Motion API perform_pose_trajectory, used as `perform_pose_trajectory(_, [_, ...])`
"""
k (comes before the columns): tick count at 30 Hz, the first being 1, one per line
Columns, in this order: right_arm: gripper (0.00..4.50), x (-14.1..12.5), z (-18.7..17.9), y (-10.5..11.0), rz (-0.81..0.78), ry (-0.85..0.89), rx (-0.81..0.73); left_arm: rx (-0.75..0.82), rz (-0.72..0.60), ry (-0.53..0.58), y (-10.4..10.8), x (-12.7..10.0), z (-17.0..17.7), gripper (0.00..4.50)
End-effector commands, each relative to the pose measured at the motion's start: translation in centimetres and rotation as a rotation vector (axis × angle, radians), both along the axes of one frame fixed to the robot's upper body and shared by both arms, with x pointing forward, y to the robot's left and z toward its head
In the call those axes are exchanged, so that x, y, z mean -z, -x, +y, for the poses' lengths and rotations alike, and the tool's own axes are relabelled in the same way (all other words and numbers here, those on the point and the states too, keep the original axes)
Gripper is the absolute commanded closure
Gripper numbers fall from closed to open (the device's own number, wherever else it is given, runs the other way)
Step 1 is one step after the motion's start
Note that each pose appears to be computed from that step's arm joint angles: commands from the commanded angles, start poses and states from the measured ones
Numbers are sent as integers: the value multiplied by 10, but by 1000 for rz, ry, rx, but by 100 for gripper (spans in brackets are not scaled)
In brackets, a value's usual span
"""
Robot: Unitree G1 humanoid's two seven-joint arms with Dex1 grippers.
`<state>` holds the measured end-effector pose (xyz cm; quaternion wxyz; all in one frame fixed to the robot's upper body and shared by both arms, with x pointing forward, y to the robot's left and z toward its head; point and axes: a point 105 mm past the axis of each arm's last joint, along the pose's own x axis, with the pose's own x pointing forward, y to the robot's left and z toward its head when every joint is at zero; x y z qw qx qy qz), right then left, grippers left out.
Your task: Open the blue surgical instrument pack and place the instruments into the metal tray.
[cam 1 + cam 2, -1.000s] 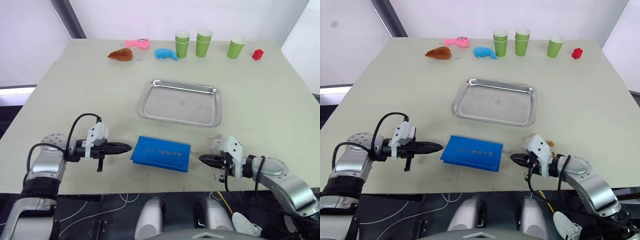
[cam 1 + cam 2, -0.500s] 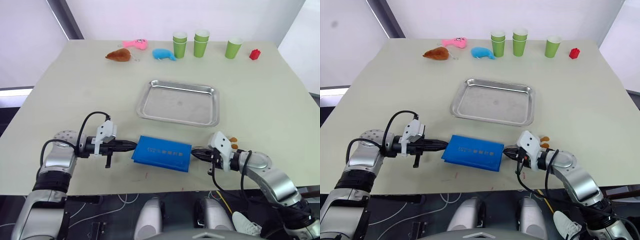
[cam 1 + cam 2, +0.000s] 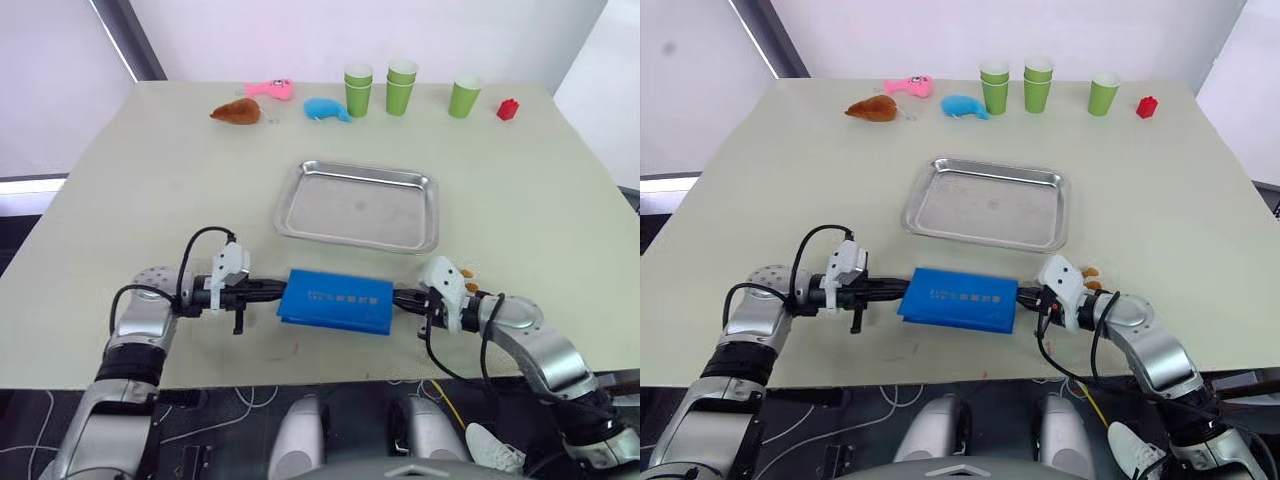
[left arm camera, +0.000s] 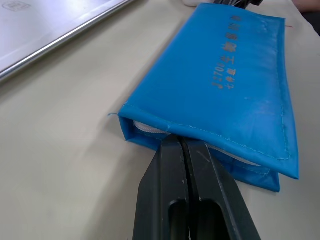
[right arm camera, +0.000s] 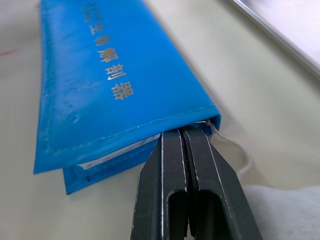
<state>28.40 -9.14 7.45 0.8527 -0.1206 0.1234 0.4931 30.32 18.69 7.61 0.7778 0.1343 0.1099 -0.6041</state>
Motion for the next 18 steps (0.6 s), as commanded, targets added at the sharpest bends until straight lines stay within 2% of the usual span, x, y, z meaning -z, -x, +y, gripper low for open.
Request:
perform_pose_trajectory(1, [449,-11,-17,-15,-57,15,50,26,1,10,-4,7,-19,442])
perform_pose_trajectory(5, [449,-13,-30,-22,-75,41,73,27,-6,27,-8,10,-30,442])
perform_pose_trajectory(9, [449,-13,-32,-20,-71,46,59,28,-10,26,-10,10,-32,442])
perform_pose_trajectory(14, [449,-15,-35,-18,-92,42,62,18,-14,6,-12,9,-24,442])
perform_pose_trajectory(18, [449,-20,-47,-8,-107,23,54,-3,-30,-6,-9,5,-8,442])
